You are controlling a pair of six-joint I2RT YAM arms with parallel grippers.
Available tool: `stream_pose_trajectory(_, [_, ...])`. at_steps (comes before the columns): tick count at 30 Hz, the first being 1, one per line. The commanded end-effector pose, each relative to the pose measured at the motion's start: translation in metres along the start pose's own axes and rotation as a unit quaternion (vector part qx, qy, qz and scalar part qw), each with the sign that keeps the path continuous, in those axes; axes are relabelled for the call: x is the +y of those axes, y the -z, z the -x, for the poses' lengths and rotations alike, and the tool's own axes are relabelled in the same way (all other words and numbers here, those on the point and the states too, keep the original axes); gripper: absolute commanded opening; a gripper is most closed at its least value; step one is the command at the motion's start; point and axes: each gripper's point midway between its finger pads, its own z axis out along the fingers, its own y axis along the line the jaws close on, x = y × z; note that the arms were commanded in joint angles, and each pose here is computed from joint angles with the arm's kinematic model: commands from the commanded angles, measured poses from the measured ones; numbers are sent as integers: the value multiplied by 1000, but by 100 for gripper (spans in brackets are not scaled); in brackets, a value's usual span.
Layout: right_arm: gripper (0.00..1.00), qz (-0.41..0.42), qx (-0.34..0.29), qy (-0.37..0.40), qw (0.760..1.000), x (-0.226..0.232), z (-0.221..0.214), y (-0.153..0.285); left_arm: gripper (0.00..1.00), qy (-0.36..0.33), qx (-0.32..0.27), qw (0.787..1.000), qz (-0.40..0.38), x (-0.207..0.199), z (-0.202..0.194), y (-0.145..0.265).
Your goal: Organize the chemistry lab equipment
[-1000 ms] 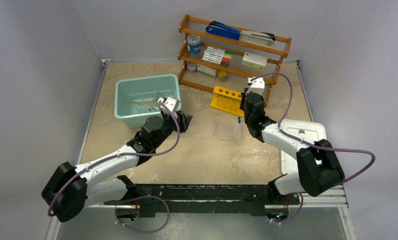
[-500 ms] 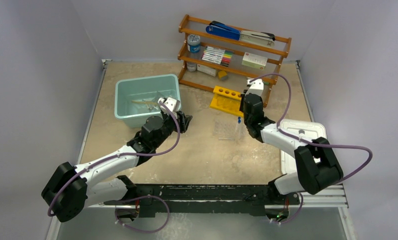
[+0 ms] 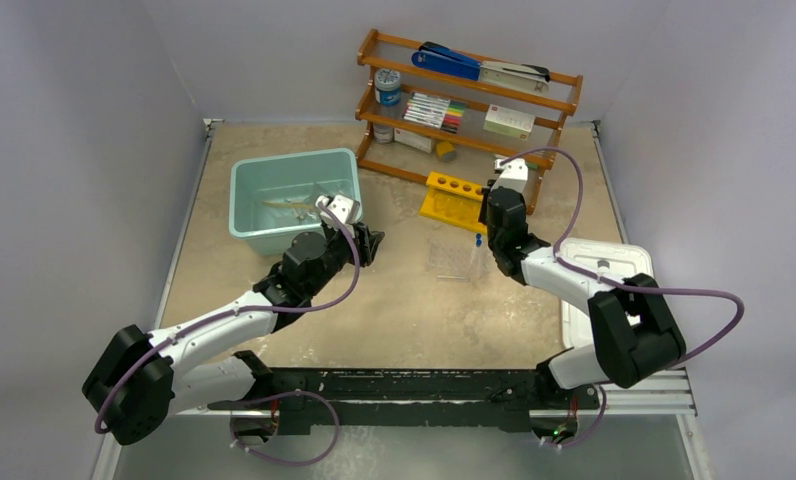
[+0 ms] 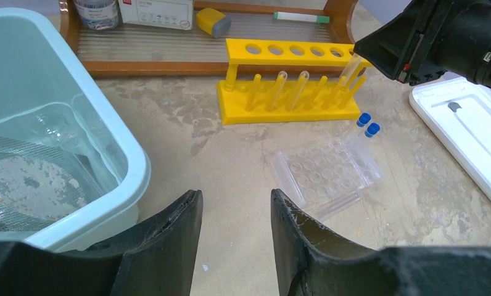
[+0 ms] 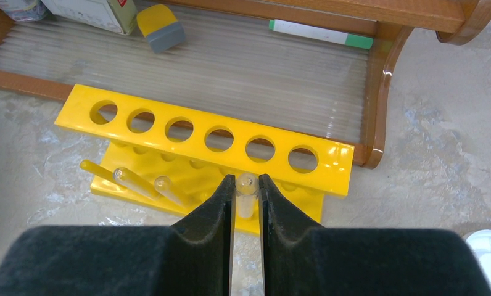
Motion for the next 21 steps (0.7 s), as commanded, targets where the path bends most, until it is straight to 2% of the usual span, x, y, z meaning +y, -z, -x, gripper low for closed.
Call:
stream_pose_trajectory(1, [20,-7,-10,-12,1000,-3,5,1,44,-2,-32,999,-10,-5,22,1])
stream_pose_trajectory(8, [34,-5,-6,-11,1000,-2,4,0,44,-1,-31,999,-9,-5,21,1])
stream_pose_trajectory(16, [35,-10,-20,-20,1000,-7,16,8,43,-2,-30,999,-12,-6,21,2])
stream_pose_trajectory(21, [35,0,-38,-31,999,-8,34,20,43,2,-13,998,-55,-23,14,-2])
